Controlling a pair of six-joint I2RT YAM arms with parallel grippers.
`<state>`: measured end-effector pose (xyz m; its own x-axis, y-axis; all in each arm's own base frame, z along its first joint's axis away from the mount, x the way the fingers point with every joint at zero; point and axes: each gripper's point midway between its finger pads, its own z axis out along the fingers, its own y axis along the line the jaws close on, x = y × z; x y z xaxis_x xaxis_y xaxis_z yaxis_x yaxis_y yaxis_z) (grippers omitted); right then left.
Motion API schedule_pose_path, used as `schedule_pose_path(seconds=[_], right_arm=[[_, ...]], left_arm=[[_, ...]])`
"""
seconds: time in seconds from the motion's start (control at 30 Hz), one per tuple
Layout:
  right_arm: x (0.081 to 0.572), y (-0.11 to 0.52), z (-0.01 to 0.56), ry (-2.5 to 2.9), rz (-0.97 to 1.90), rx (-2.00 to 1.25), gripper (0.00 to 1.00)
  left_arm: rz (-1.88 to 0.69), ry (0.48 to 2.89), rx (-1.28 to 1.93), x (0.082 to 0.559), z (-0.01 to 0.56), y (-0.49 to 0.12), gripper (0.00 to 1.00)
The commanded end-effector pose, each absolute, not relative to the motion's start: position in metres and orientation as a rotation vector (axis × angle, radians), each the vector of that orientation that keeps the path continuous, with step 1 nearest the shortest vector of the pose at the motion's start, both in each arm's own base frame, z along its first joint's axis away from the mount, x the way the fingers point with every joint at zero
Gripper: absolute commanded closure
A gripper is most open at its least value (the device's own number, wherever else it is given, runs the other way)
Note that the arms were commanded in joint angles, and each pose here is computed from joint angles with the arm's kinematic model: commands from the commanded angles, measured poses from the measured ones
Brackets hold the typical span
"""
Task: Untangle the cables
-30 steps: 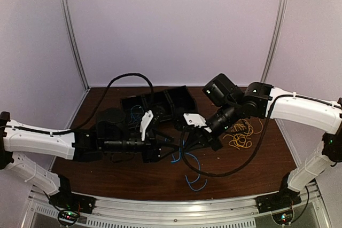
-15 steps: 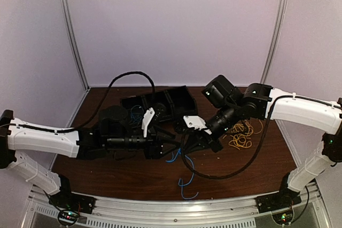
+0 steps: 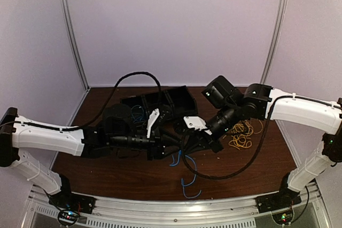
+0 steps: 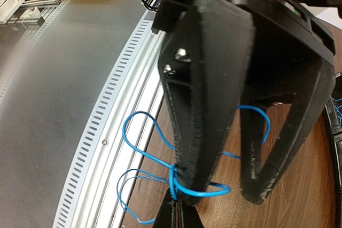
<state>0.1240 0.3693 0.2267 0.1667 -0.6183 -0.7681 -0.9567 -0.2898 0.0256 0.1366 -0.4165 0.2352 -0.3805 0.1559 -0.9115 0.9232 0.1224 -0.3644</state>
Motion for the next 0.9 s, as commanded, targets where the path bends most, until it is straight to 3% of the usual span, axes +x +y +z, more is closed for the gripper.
schedule_pose_path(seconds=[0.0,0.13,0.27,0.47,0.6,0.77,0.87], right_arm=[[0.121,0.367,0.235,1.450,0.947,-1.964,1.00],[0.118,0.365,0.233,1.452,0.958,-1.974,1.00],[0.113,0.361,0.225,1.458,0.970,-1.993,1.00],[0.112,0.362,0.223,1.455,0.983,-1.996,1.00],[0.113,0.363,0.223,1.455,0.984,-1.994,1.00],[0.113,0.361,0.224,1.458,0.969,-1.995,1.00],[0.113,0.359,0.223,1.458,0.962,-1.999,1.00]], left_arm=[[-1.335,1.567,1.050,0.140,0.262,-0.425,0.74],[-1.101,1.638,0.921,0.174,0.267,-0.409,0.91],[-0.802,1.625,0.761,0.207,0.298,-0.364,0.91],[-0.575,1.587,0.663,0.226,0.331,-0.325,0.70],[-0.511,1.593,0.642,0.233,0.334,-0.319,0.63],[-0.719,1.590,0.861,0.203,0.322,-0.358,0.47],[-0.841,1.642,1.003,0.181,0.296,-0.377,0.42]])
